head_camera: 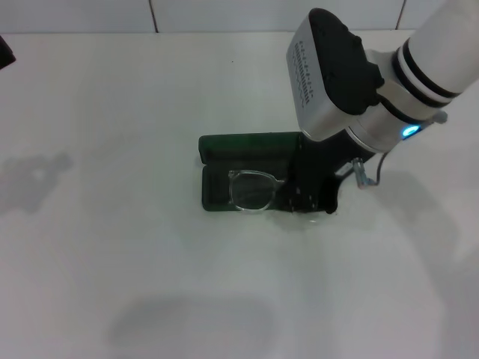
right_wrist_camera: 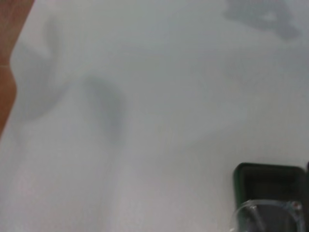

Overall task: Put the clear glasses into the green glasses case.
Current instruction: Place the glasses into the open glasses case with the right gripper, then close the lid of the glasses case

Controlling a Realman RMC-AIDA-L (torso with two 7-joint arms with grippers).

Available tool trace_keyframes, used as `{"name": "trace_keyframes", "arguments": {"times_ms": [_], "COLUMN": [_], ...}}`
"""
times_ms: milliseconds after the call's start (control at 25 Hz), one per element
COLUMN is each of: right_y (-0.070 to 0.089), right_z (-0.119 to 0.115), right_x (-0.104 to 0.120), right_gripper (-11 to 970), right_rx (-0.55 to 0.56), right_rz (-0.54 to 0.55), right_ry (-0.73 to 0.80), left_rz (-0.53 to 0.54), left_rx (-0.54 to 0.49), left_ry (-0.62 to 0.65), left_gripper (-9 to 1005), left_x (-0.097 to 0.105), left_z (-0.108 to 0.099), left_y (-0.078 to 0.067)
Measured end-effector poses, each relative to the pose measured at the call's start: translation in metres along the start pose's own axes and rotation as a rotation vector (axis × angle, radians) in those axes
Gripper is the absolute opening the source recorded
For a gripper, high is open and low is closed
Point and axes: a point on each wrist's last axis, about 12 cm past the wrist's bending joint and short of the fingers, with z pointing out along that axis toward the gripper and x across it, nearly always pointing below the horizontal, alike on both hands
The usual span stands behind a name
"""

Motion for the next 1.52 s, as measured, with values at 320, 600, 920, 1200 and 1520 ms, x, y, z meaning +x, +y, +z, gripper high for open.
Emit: {"name": "trace_keyframes", "arguments": {"times_ms": [320, 600, 920, 1200, 1520], "right_y": [0.01, 0.011, 0.01, 0.01, 0.006], "right_z": [0.003, 0.014, 0.018, 0.021, 0.023], "right_x": [0.005, 0.011, 0.014, 0.018, 0.024], "right_gripper": [150, 151, 151, 151, 151], "right_rx": [-0.078, -0.104, -0.096, -0.103, -0.073], "right_rz": [0.064, 0.084, 0.089, 0.102, 0.113], "right_ry": [0.073, 0.124, 0.135, 0.144, 0.163], "left_rz": [-0.008, -0.008, -0.011, -0.015, -0.019], "left_rx": [0.008, 0.006, 0.003, 0.003, 0.002], "left_ry": [-0.007, -0.007, -0.007, -0.007, -0.009], "left_gripper": [88, 89, 89, 89, 89], "left_x": [0.001, 0.0, 0.001, 0.002, 0.004], "left_z": [0.003, 0.003, 0.003, 0.003, 0.003], "left_y": [0.001, 0.001, 0.001, 0.0, -0.001]}}
